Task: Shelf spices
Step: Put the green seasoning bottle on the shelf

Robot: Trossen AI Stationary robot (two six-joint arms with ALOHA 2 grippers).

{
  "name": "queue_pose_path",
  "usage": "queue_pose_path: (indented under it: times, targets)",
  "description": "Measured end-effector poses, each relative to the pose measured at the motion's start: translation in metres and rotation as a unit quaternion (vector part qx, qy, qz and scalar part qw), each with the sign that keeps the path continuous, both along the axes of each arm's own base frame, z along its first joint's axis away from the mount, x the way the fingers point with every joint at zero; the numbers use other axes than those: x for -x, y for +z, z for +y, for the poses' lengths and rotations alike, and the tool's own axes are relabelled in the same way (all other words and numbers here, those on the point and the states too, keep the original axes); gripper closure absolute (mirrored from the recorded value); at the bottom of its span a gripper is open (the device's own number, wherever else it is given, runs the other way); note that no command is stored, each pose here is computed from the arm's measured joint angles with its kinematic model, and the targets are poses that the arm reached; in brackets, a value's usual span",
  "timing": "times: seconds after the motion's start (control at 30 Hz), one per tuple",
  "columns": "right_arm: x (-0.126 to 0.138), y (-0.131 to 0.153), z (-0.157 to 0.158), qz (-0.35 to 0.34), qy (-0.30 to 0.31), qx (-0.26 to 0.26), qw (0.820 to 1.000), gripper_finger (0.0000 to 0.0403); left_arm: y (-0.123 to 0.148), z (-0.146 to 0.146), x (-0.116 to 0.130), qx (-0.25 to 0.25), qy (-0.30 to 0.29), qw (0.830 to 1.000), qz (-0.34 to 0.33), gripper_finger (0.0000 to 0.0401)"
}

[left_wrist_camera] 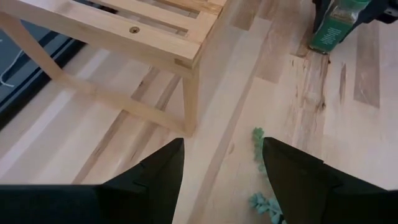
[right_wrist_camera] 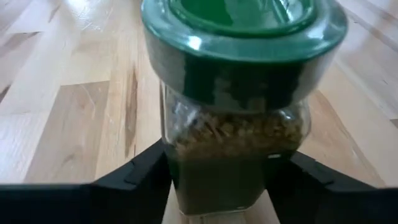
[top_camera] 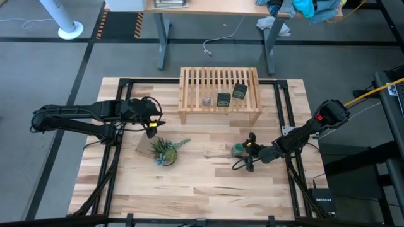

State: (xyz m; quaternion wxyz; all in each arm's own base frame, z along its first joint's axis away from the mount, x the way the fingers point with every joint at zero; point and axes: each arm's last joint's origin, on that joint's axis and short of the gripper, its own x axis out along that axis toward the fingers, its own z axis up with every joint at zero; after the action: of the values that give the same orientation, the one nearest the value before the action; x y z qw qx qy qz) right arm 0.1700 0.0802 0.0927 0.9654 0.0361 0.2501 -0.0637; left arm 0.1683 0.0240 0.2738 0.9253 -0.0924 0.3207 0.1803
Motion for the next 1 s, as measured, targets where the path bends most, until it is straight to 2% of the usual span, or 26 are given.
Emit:
queue_pose_path:
  times: [0.07,0.33,0.5,0.63,0.77,1.0]
  targets:
    - [0.000,0.000,0.000,0.000,0.000,0.001,1.000,0.0200,0.000,0.000,0.000,0.006,0.005,1.000,-0.002,0.0190]
    - [-0.002,0.003,0.000,-0.020,-0.014,0.003,1.000,0.0200,0.000,0.000,0.000,0.039,0.033,0.999,-0.014,0.0190]
    - [-0.004,0.008,0.001,-0.044,-0.009,0.007,0.999,0.0200,-0.002,0.000,-0.003,0.091,0.079,0.992,-0.027,0.0190]
    - [-0.006,0.012,0.002,-0.064,-0.002,0.011,0.998,0.0200,-0.009,0.001,-0.011,0.104,0.092,0.990,-0.015,0.0190]
    - [-0.009,0.015,0.001,-0.079,-0.001,0.011,0.997,0.0200,-0.016,0.001,-0.035,0.080,0.064,0.995,-0.020,0.0190]
    - [-0.015,0.017,-0.010,-0.086,-0.009,-0.003,0.996,0.0200,-0.038,-0.016,-0.090,0.006,-0.043,0.997,-0.057,0.0190]
